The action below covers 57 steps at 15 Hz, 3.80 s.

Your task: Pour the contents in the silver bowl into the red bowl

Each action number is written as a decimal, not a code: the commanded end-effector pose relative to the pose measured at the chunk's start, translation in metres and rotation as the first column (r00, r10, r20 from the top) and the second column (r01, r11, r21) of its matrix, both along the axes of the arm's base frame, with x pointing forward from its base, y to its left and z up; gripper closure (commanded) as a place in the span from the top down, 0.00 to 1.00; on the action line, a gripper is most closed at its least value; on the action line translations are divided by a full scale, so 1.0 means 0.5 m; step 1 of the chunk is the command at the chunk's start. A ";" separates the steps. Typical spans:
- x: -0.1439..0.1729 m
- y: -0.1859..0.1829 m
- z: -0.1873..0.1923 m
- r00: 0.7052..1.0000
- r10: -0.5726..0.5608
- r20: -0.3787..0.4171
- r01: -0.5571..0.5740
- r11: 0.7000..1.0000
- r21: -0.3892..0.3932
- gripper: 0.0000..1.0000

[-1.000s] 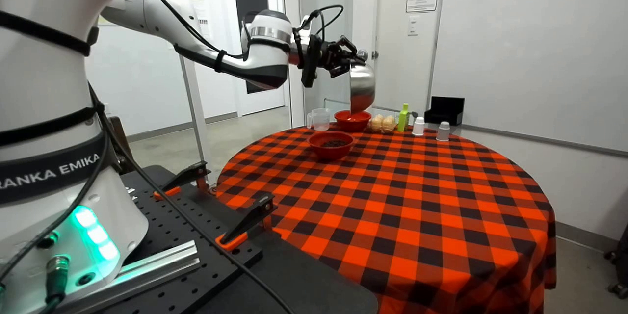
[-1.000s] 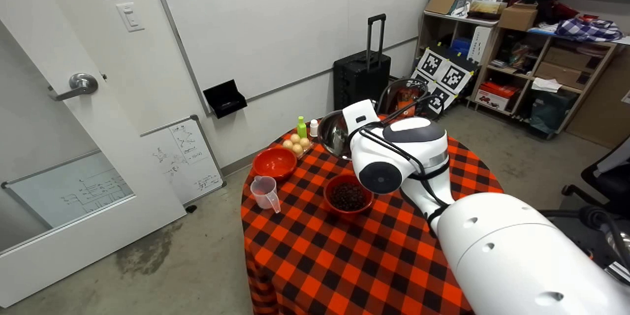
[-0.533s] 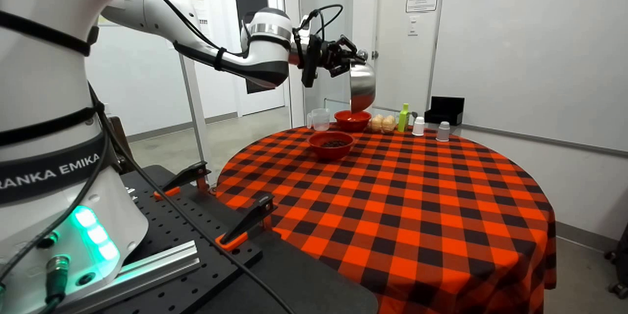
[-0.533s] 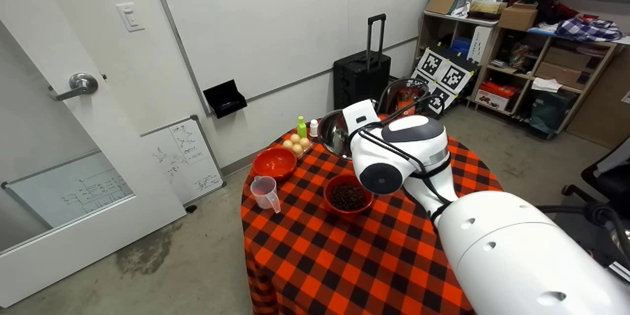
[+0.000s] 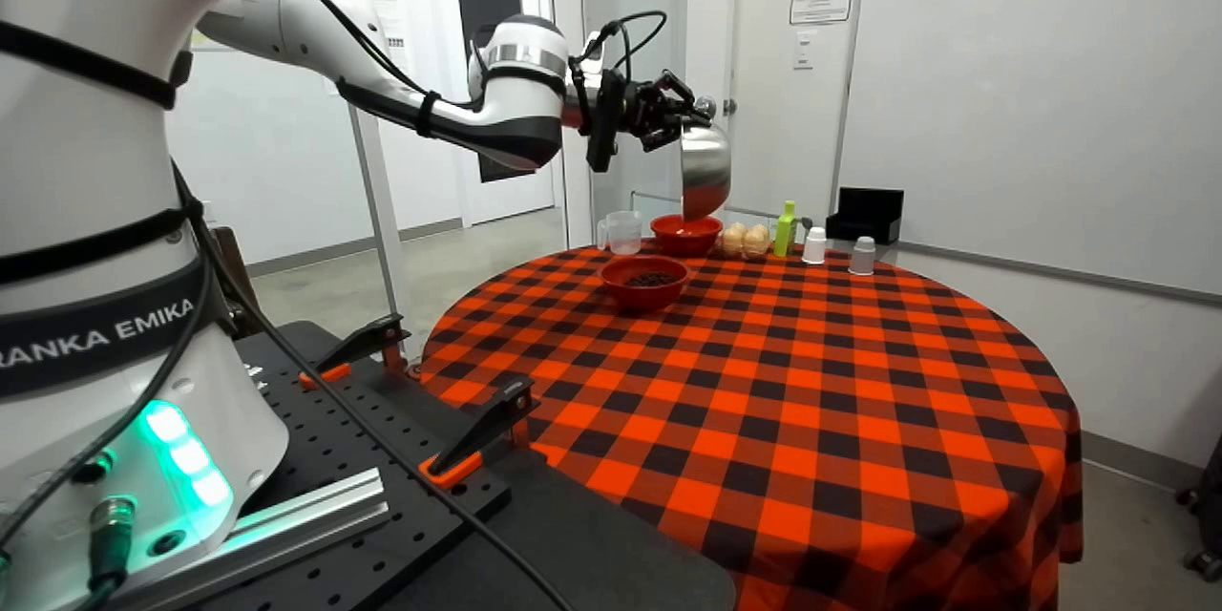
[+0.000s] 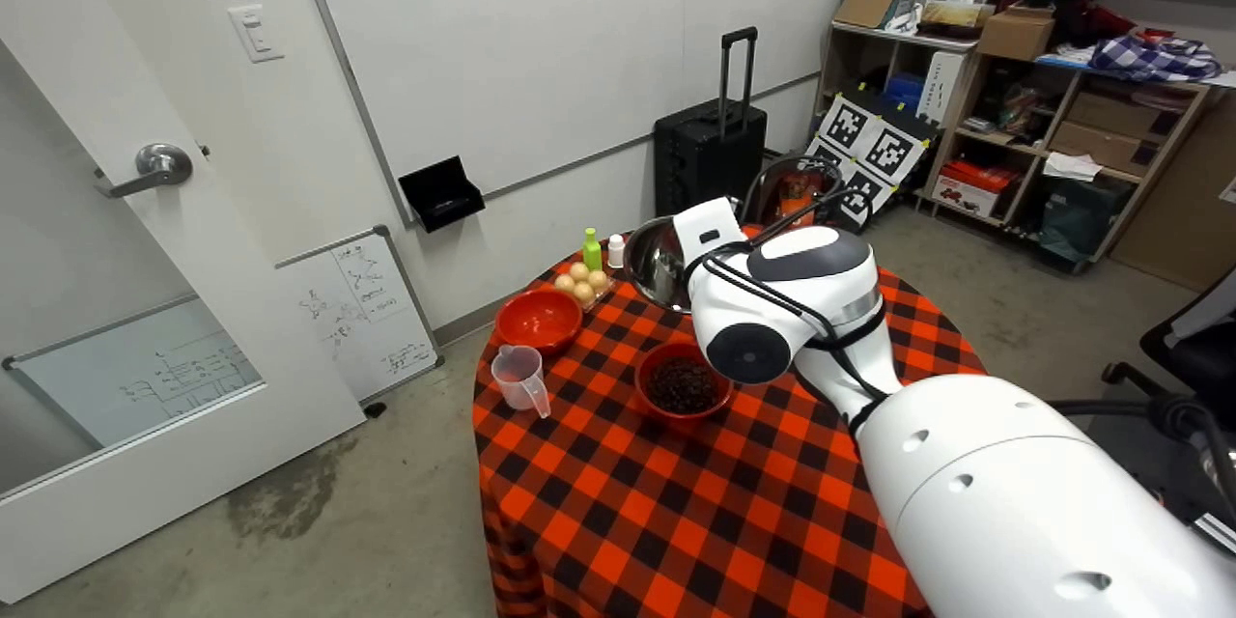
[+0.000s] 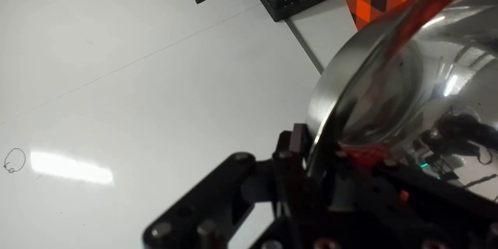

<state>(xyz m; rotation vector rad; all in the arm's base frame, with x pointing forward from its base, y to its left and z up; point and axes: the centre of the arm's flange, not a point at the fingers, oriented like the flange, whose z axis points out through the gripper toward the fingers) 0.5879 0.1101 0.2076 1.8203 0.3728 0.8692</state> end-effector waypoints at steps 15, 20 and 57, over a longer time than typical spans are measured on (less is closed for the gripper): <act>0.021 -0.037 0.009 0.994 -0.110 0.007 0.109 0.992 0.070 0.01; 0.038 -0.060 0.010 0.984 -0.172 -0.040 0.176 0.971 0.163 0.01; 0.151 -0.345 0.026 0.790 -0.373 -0.487 0.565 0.136 0.814 0.01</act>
